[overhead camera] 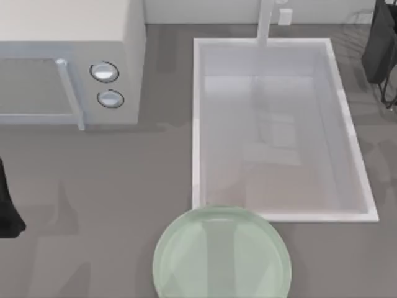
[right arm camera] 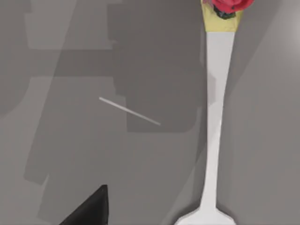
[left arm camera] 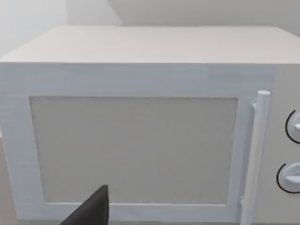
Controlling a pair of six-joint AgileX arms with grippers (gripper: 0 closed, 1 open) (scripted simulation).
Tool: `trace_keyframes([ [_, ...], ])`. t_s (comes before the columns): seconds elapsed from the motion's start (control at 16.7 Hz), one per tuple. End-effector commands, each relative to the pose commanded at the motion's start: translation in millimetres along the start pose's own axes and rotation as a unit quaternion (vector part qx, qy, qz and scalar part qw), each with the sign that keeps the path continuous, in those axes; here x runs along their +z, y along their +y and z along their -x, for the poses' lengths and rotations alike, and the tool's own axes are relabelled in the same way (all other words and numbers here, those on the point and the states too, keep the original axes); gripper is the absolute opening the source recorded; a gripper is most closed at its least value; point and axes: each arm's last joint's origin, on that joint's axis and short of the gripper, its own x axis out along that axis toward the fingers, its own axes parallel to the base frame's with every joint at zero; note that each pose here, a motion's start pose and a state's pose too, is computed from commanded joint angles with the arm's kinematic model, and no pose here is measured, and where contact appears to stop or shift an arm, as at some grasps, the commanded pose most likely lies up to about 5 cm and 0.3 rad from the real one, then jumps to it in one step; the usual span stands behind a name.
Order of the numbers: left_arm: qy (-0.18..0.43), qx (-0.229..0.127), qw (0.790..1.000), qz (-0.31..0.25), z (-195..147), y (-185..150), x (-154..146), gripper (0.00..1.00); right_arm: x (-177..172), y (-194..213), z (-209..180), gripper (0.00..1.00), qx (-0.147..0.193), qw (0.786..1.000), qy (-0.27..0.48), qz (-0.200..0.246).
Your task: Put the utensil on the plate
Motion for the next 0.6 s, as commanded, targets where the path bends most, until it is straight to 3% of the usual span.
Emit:
trace_keyframes([
  [0.18,0.000,0.000,1.000,0.000,0.0,0.0,0.0,1.00,0.5,-1.0,-12.4,1.00,0.001,1.000,0.002,-0.002],
  [0.6,0.000,0.000,1.000,0.000,0.0,0.0,0.0,1.00,0.9,-2.4,-90.5,1.00,-0.001,1.000,-0.001,-0.002],
])
